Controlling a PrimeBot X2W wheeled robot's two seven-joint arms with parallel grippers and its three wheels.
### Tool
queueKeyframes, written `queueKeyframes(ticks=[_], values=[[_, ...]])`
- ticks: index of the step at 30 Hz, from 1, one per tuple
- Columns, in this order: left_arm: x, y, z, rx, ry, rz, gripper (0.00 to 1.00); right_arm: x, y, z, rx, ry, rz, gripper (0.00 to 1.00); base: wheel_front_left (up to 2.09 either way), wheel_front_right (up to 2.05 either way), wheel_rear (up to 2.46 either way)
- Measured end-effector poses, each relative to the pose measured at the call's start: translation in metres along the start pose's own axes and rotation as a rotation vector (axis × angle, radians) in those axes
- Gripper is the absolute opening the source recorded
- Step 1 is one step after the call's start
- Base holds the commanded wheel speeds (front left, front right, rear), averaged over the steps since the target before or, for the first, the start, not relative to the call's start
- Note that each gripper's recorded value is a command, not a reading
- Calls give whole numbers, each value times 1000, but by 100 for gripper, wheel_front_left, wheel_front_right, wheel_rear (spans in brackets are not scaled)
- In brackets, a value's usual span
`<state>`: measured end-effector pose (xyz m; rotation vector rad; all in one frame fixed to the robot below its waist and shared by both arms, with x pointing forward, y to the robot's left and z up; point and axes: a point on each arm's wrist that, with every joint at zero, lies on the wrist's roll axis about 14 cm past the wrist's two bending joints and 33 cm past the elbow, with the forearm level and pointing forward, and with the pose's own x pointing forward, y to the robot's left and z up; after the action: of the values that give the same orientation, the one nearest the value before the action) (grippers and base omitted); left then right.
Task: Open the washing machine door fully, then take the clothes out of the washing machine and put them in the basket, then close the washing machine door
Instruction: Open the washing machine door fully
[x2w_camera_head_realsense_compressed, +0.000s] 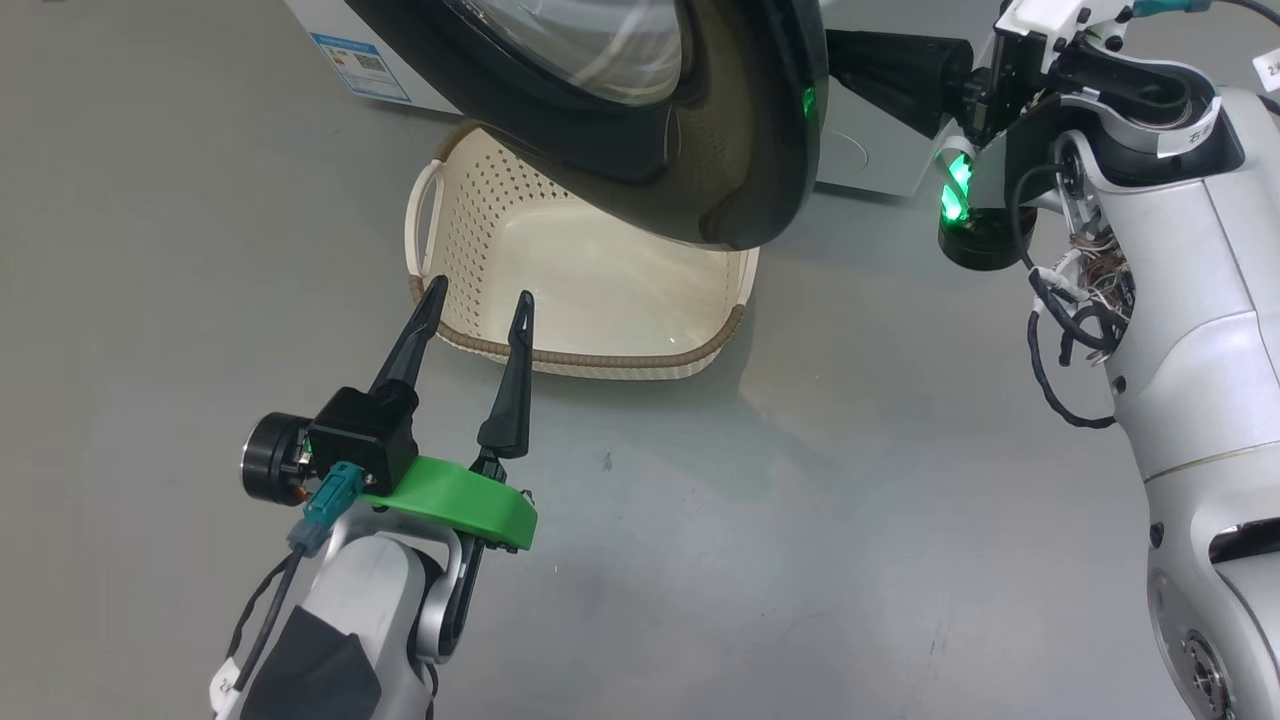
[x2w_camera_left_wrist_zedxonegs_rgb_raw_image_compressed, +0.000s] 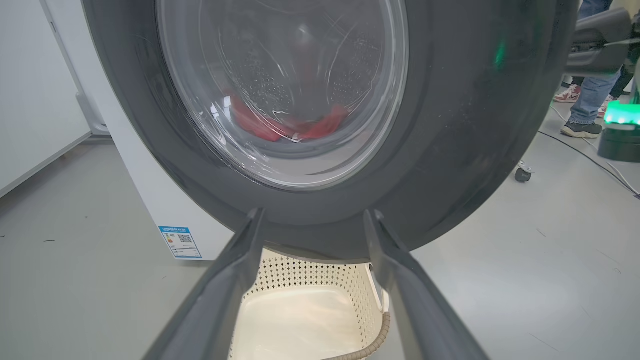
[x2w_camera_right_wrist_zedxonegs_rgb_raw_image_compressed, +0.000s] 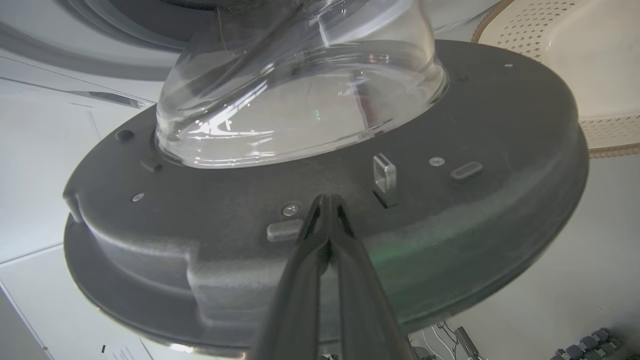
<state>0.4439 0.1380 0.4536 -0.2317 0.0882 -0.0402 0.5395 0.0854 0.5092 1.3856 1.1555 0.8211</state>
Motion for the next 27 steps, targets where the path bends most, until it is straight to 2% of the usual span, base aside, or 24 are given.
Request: queueKeyframes(ticks=[13, 20, 25, 27], values=[[-3, -1, -1, -3, 4, -1, 100, 5, -4, -21, -5, 68, -6, 0, 0, 0, 0], [-3, -1, 1, -3, -2, -1, 100, 3, -6, -15, -21, 0, -19, 0, 0, 0, 0], [-4, -3, 8, -4, -21, -5, 100, -10, -11, -4, -131, -94, -55, 0, 0, 0, 0], [-6, -3, 12, -6, -30, -3, 100, -21, -14, 4, -235, -141, -89, 0, 0, 0, 0]])
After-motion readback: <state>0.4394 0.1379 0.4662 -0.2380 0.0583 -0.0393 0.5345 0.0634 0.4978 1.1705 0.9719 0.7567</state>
